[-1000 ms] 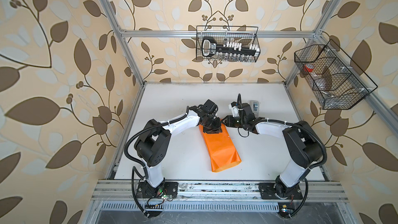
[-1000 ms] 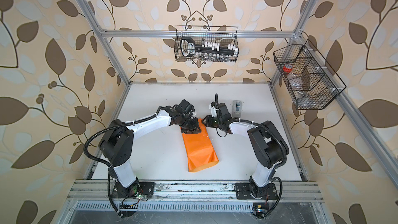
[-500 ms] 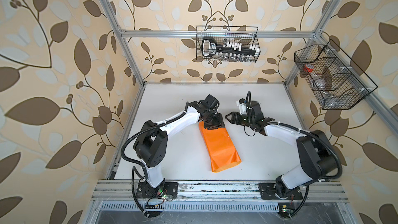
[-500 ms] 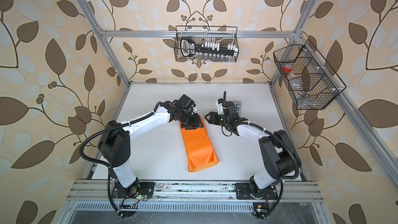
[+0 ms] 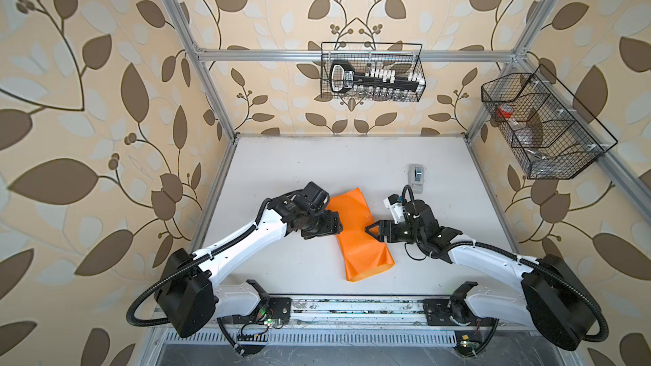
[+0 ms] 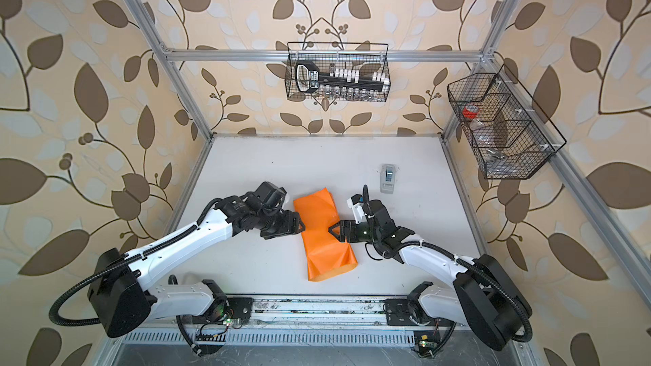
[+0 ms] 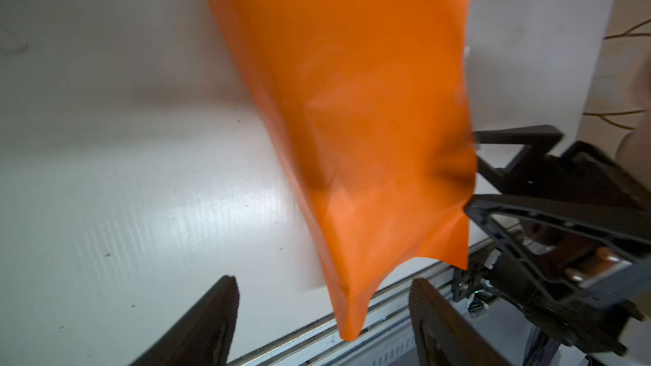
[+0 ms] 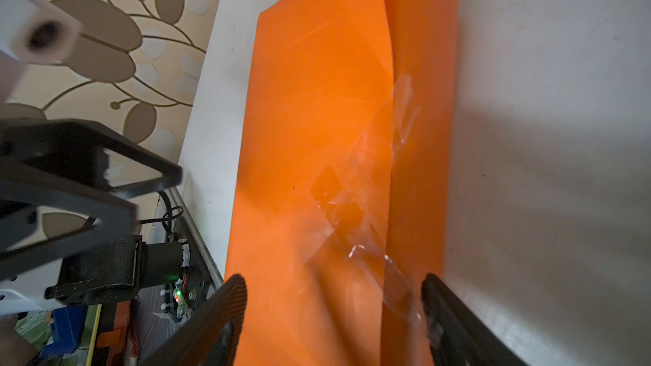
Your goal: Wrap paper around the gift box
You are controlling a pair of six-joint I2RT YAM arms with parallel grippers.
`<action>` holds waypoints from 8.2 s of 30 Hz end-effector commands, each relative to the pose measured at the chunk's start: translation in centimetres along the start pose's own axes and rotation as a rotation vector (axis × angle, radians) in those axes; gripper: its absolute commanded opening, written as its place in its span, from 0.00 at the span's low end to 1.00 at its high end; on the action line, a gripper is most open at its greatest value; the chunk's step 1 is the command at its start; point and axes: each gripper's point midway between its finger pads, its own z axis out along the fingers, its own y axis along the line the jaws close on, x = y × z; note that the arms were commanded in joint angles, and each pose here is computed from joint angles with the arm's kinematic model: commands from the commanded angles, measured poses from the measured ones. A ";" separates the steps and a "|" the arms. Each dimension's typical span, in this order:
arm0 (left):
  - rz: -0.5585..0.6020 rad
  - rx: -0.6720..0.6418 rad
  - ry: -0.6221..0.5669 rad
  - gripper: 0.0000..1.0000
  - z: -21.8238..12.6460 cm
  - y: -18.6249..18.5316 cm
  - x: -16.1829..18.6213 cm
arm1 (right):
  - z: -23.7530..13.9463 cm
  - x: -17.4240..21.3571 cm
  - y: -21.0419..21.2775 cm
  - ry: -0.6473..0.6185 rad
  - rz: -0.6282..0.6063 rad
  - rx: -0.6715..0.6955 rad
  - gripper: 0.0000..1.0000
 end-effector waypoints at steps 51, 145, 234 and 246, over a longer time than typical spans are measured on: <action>-0.051 0.059 0.004 0.65 4.2 3.1 4.3 | 2.3 6.0 -1.7 0.103 -0.037 0.124 0.45; -0.211 0.306 -0.024 0.76 2.6 -3.0 2.5 | 3.1 2.7 2.4 -0.024 0.402 -0.050 0.54; -0.092 -0.083 0.021 0.71 3.3 4.3 4.1 | 4.2 2.8 0.3 0.088 0.109 0.206 0.01; -0.070 0.010 0.017 0.48 6.0 1.6 1.9 | 3.7 2.3 0.1 0.138 0.074 0.207 0.07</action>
